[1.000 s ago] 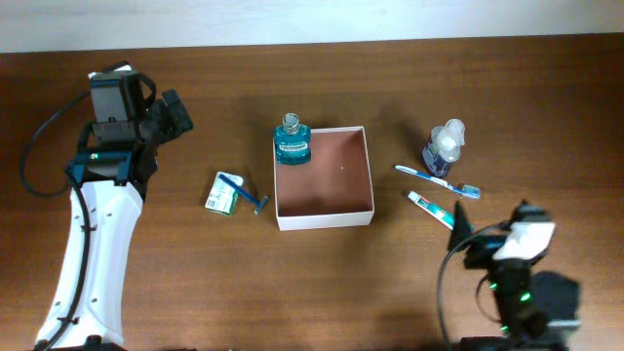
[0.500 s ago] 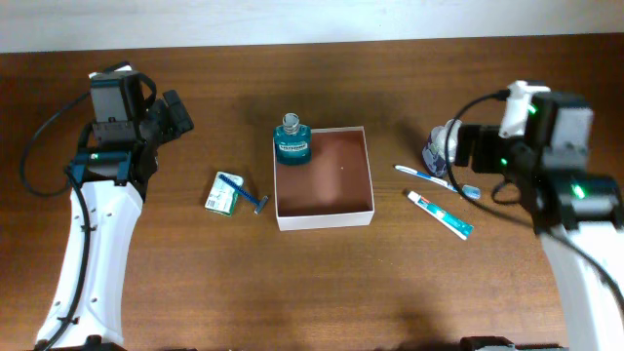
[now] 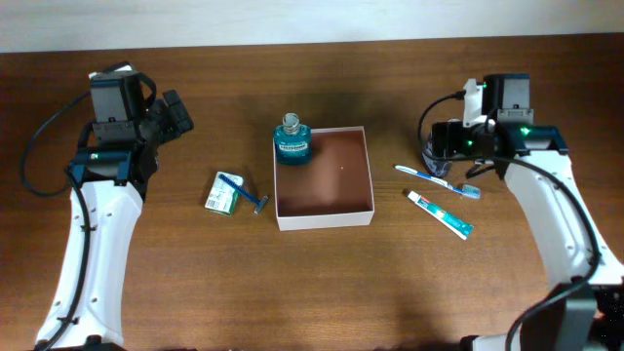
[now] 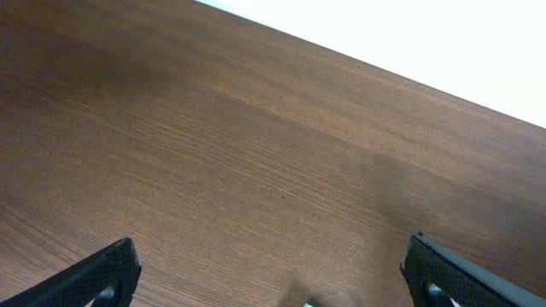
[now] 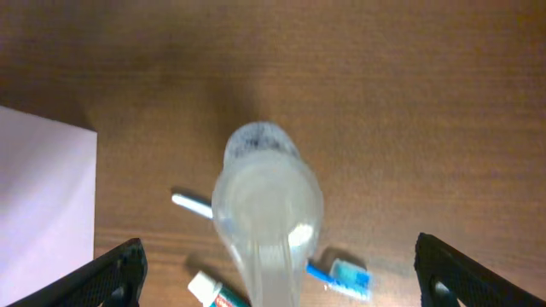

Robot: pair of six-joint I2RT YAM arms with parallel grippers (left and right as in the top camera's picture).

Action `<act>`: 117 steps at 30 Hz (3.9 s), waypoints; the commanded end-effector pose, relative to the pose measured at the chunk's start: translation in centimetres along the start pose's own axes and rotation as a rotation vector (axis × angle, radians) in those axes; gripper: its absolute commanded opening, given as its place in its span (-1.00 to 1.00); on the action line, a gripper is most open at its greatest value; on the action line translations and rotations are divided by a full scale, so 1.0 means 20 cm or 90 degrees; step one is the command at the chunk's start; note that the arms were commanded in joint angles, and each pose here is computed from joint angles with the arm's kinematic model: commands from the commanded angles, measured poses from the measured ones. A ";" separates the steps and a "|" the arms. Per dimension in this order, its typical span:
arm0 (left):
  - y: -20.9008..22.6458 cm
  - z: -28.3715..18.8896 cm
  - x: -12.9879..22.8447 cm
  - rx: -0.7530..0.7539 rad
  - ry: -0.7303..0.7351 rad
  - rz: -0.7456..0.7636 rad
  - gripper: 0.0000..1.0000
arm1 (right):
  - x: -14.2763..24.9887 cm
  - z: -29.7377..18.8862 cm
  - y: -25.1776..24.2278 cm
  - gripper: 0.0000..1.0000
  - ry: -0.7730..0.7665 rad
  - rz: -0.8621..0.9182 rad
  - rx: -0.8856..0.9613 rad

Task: Pack container
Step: 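Move the right gripper down over the clear soap pump bottle, then grasp the soap bottle pump head with the right gripper and lift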

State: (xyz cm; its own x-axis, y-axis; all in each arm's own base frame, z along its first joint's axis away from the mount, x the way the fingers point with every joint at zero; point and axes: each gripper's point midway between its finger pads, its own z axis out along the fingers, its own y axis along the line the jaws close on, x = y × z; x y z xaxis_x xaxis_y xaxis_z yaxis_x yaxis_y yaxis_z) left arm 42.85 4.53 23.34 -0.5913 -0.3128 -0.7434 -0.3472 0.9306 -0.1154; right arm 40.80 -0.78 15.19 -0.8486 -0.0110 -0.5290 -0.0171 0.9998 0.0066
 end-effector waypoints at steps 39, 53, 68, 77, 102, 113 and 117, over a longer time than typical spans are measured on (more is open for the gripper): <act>0.00 -0.01 -0.03 0.002 -0.009 -0.003 0.99 | -0.13 0.14 0.07 0.18 -0.046 -0.030 -0.044; 0.00 -0.01 -0.03 0.002 -0.007 -0.002 0.99 | -0.13 0.13 0.06 -0.28 -0.049 -0.030 -0.039; 0.00 -0.01 -0.03 0.002 -0.007 -0.002 0.99 | -0.15 0.09 0.01 -0.46 -0.059 -0.028 -0.001; 0.00 -0.01 -0.03 0.002 -0.007 -0.002 0.99 | -0.26 -0.13 0.02 -0.45 -0.115 -0.073 0.003; 0.00 -0.01 -0.03 0.002 -0.007 -0.002 0.99 | -0.31 -0.69 0.80 -0.61 -0.259 -0.422 -0.183; 0.00 -0.01 -0.03 0.002 -0.007 -0.002 0.99 | -0.26 -0.73 0.95 -0.61 -0.274 -0.479 -0.267; 0.00 -0.01 -0.03 0.002 -0.007 -0.002 0.99 | -0.24 -0.75 1.02 -0.59 -0.287 -0.515 -0.321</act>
State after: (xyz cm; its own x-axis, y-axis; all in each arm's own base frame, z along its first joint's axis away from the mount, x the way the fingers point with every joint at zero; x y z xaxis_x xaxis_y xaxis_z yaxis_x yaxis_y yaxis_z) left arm 42.82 4.53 23.32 -0.5924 -0.3128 -0.7424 -0.3474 0.9306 -0.1149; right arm 37.45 17.47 27.11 -0.3497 -0.5750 -0.7396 -0.7356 0.6574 -0.1633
